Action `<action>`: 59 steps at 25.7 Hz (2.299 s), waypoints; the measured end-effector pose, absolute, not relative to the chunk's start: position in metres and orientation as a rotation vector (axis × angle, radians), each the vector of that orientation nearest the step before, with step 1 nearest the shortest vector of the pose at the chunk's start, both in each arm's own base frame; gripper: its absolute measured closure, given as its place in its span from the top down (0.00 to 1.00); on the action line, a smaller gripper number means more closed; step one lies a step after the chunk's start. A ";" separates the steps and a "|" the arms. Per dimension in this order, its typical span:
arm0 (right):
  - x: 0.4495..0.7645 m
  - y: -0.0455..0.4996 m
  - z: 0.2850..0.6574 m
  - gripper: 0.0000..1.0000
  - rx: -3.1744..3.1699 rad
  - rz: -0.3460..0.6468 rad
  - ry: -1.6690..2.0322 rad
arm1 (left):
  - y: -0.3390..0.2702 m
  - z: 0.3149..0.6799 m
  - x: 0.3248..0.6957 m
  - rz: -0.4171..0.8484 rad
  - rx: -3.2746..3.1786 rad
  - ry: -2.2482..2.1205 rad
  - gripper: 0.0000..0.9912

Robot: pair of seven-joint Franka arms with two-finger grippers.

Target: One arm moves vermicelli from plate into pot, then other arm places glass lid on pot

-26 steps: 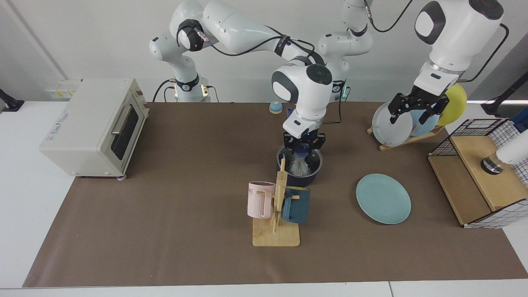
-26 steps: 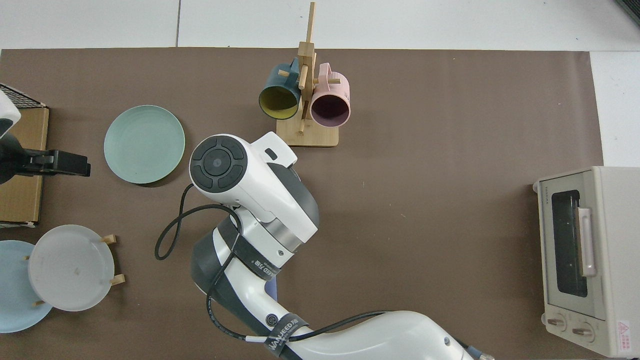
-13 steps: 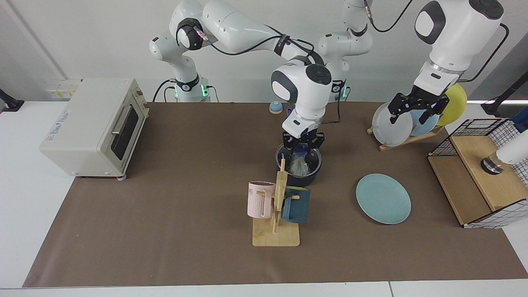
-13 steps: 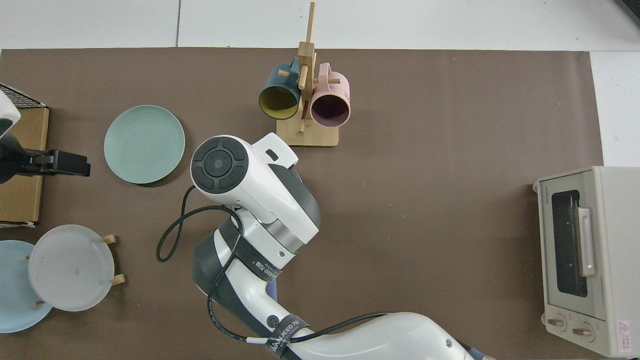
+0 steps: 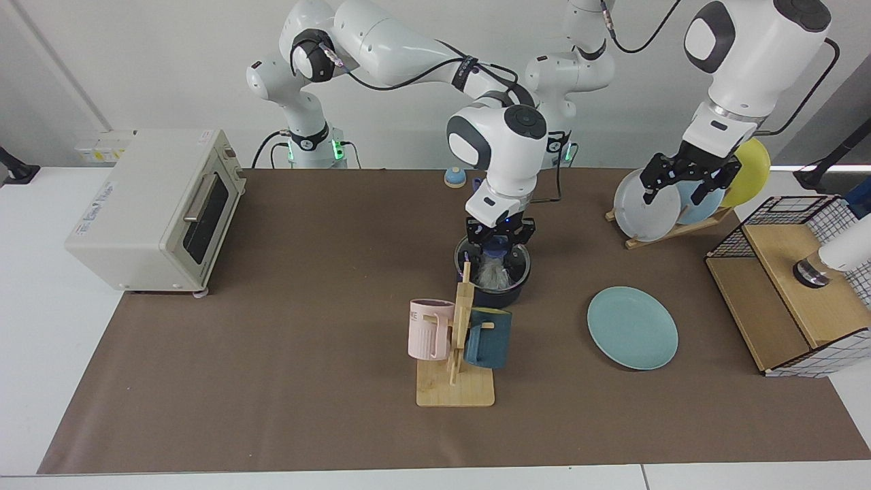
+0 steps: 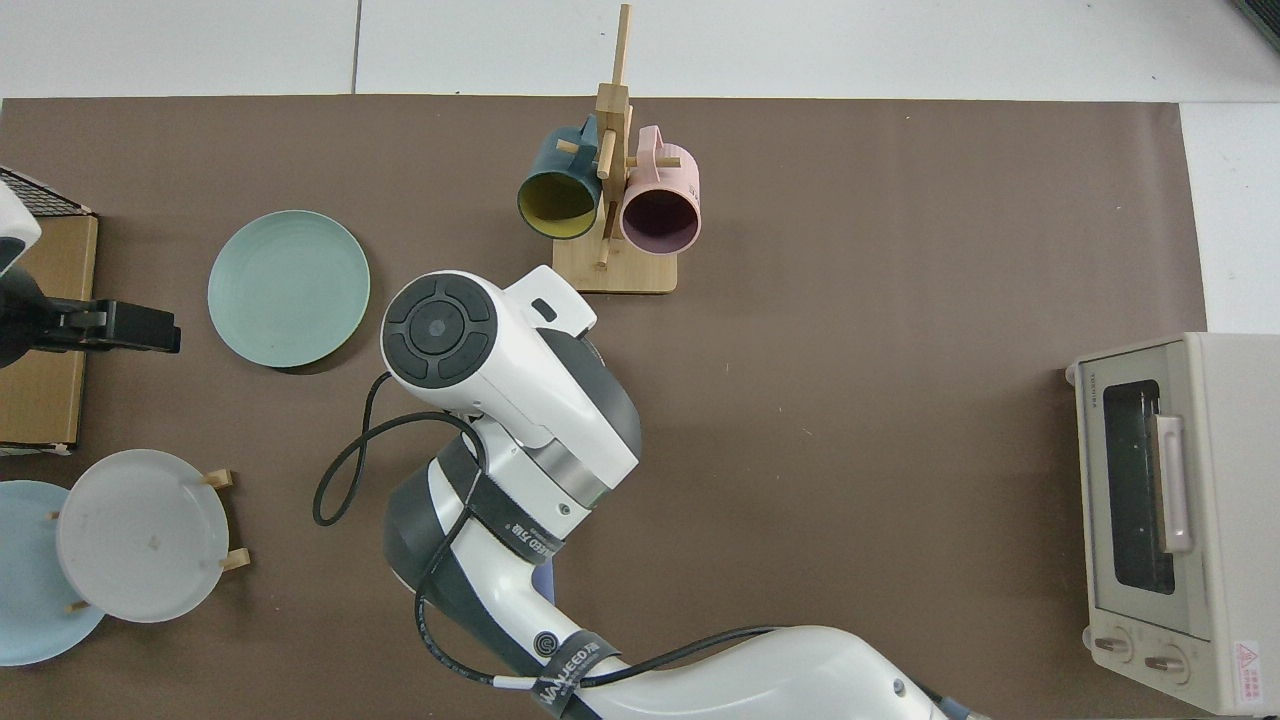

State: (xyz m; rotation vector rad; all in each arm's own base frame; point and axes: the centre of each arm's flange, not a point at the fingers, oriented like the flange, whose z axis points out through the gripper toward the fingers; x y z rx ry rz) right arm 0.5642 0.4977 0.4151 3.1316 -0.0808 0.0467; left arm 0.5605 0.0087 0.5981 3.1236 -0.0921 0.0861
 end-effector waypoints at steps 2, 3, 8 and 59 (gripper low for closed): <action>0.564 0.498 0.415 0.61 3.132 0.047 -0.080 | 0.009 0.598 0.560 0.086 3.124 -0.092 1.00; 0.564 0.498 0.415 0.61 3.132 0.046 -0.080 | 0.009 0.598 0.560 0.086 3.124 -0.092 1.00; 0.564 0.498 0.415 0.61 3.132 0.046 -0.079 | 0.009 0.598 0.560 0.086 3.124 -0.092 1.00; 0.577 0.262 0.580 1.00 3.126 0.065 -0.223 | 0.009 0.598 0.560 0.087 3.124 -0.092 1.00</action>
